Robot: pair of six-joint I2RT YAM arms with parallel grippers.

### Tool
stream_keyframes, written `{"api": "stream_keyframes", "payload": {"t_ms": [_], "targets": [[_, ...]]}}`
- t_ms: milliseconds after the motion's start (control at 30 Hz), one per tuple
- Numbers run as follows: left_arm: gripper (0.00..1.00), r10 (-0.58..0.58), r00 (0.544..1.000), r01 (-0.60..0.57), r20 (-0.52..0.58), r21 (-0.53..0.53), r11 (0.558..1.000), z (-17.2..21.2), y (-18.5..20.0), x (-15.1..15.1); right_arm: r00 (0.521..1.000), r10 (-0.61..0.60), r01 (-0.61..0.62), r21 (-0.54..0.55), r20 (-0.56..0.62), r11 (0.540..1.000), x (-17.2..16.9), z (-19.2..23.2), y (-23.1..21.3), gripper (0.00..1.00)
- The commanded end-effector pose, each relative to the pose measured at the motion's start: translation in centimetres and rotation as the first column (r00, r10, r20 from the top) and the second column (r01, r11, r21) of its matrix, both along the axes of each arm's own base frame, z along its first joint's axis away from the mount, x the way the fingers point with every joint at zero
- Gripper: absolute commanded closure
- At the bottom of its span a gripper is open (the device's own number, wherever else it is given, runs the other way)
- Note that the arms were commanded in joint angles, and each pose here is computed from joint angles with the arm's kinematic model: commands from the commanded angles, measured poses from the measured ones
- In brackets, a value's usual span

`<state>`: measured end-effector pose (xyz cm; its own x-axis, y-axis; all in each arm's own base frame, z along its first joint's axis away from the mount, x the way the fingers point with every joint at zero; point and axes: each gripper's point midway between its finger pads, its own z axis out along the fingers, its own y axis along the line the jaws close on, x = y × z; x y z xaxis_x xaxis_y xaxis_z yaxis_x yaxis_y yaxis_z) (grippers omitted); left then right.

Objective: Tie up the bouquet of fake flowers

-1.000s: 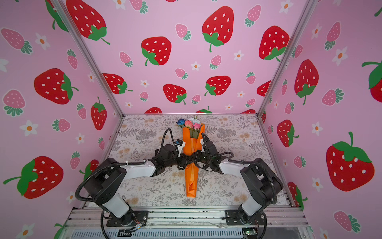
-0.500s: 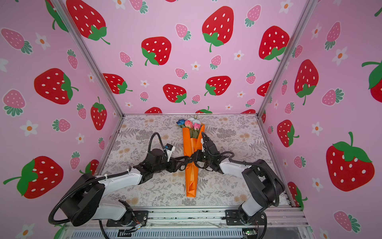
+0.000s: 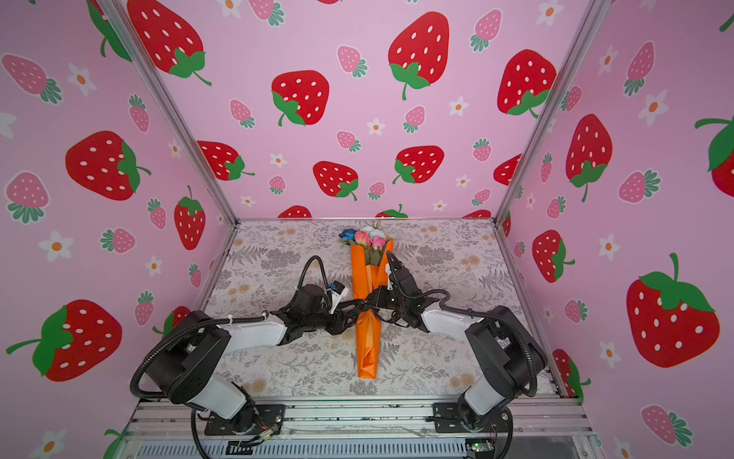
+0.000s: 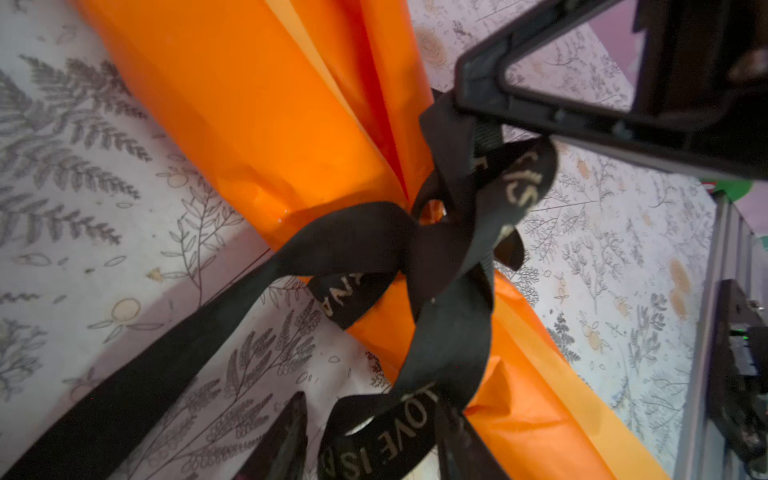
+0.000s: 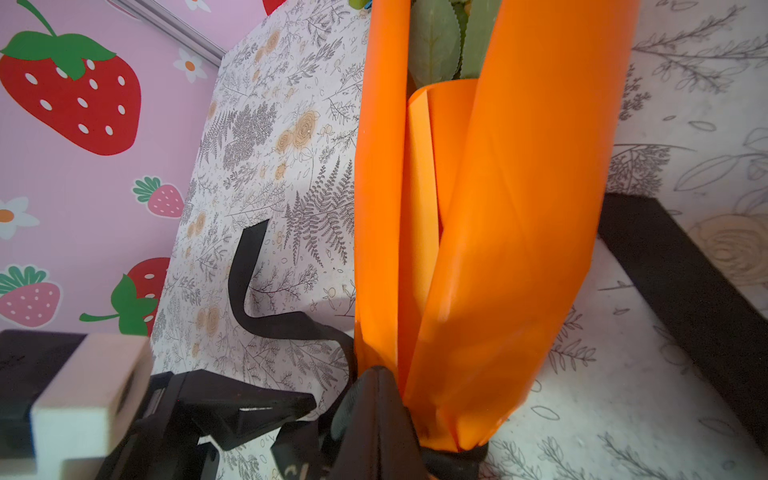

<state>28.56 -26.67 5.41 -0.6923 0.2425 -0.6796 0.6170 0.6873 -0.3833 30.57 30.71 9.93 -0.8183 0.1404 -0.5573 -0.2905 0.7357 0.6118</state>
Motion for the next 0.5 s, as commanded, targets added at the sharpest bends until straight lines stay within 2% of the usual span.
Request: {"api": "stream_keyframes", "payload": {"t_ms": [0,200,267,467], "targets": [[0.7,-0.012,0.999,0.013,0.04,-0.039,0.999,1.7,-0.8,0.9,0.999,-0.003,0.002,0.019,0.05,1.0,0.6,2.0,0.3,1.0],[0.89,0.002,1.0,-0.001,0.021,-0.032,0.999,1.5,-0.3,0.4,0.998,-0.008,0.007,0.016,0.065,1.0,0.7,2.3,0.1,1.0],[1.0,0.012,1.0,-0.011,0.006,-0.027,1.0,1.3,-0.2,0.3,0.997,-0.018,0.017,0.009,0.078,1.0,0.9,2.6,-0.1,1.0],[1.0,0.035,0.998,-0.034,-0.044,0.023,0.999,0.5,0.6,-0.1,0.989,-0.064,0.071,-0.046,0.13,0.996,1.8,3.7,-1.6,1.0]]}}
